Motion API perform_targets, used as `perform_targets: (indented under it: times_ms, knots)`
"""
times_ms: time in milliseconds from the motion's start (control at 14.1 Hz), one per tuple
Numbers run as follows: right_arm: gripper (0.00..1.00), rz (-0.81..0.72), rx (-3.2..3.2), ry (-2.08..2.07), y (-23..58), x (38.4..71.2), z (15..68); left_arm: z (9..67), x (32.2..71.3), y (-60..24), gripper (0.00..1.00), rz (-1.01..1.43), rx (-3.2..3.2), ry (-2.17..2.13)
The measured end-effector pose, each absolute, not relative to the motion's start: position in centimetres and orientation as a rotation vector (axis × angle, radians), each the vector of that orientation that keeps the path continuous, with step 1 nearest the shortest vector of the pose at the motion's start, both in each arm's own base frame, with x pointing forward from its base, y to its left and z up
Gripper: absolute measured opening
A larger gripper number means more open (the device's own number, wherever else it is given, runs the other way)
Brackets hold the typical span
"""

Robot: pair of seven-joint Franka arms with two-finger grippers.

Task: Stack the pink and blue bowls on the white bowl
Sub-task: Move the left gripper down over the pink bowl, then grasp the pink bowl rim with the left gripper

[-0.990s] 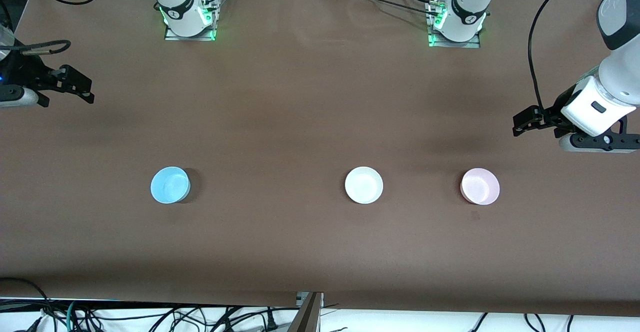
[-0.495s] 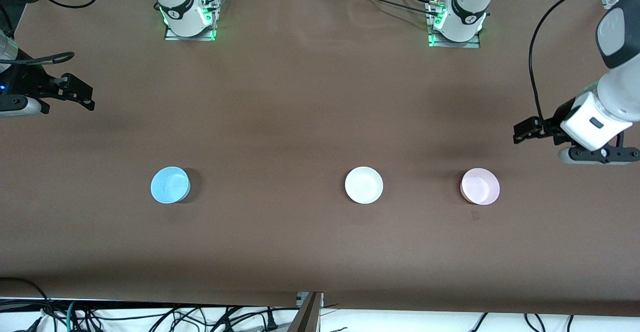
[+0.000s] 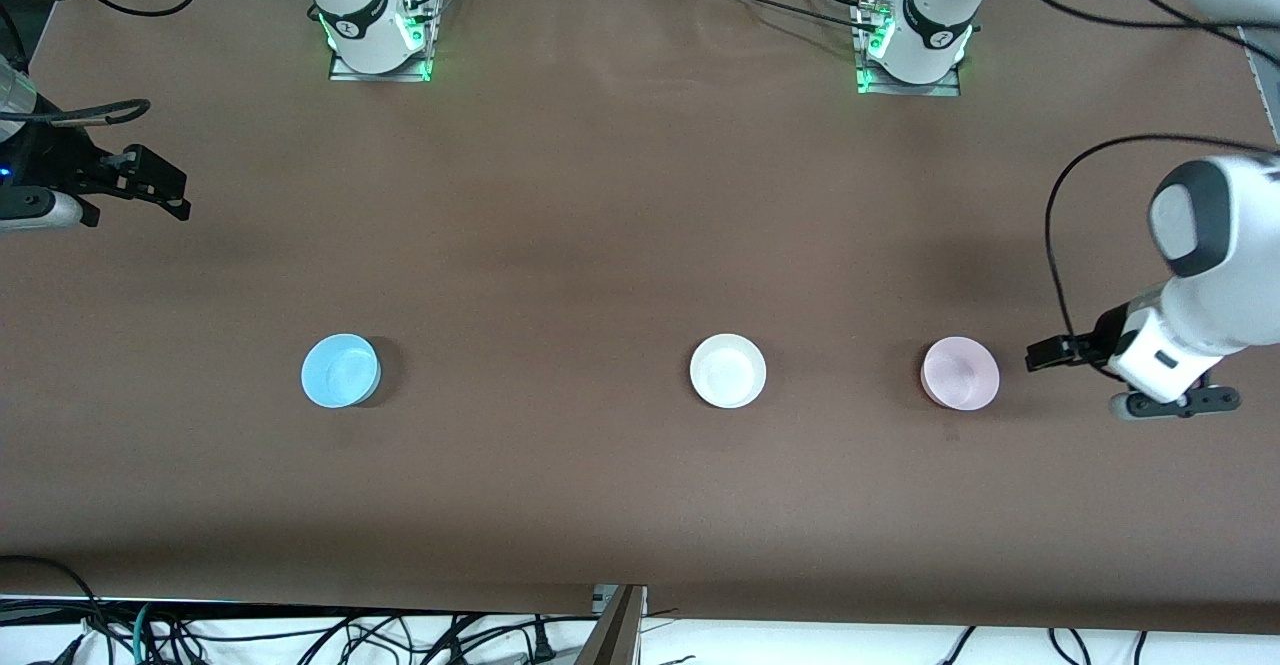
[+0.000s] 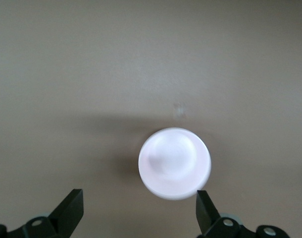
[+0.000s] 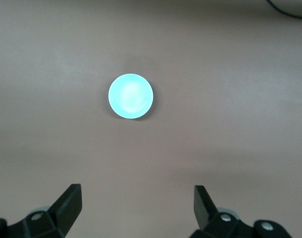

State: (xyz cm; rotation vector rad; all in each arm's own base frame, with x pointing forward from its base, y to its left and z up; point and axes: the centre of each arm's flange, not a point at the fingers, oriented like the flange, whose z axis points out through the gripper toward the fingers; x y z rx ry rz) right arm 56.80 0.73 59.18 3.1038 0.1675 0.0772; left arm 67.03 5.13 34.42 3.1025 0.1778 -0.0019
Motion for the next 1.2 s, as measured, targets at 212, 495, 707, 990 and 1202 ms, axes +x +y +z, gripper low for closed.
perform_targets:
  times_ms: [212,495,707,990,1202]
  knots:
    - [1.0,0.076,3.104,0.168,0.7,56.8,59.1,26.6,65.5,5.0,1.0,0.079,3.101,0.185]
    - [1.0,0.073,3.104,0.169,0.8,56.8,59.0,22.1,63.6,4.8,1.0,0.071,3.105,0.17]
    - [1.0,0.07,3.104,0.172,0.9,56.8,59.0,21.4,63.1,4.8,1.0,0.046,3.118,0.102]
    - [1.0,0.028,3.105,0.173,0.9,56.7,58.5,21.4,63.1,5.2,0.96,0.053,3.121,0.094]
    - [1.0,-0.068,3.106,0.177,1.1,56.9,56.8,21.2,63.1,5.2,0.79,0.081,3.12,0.096]
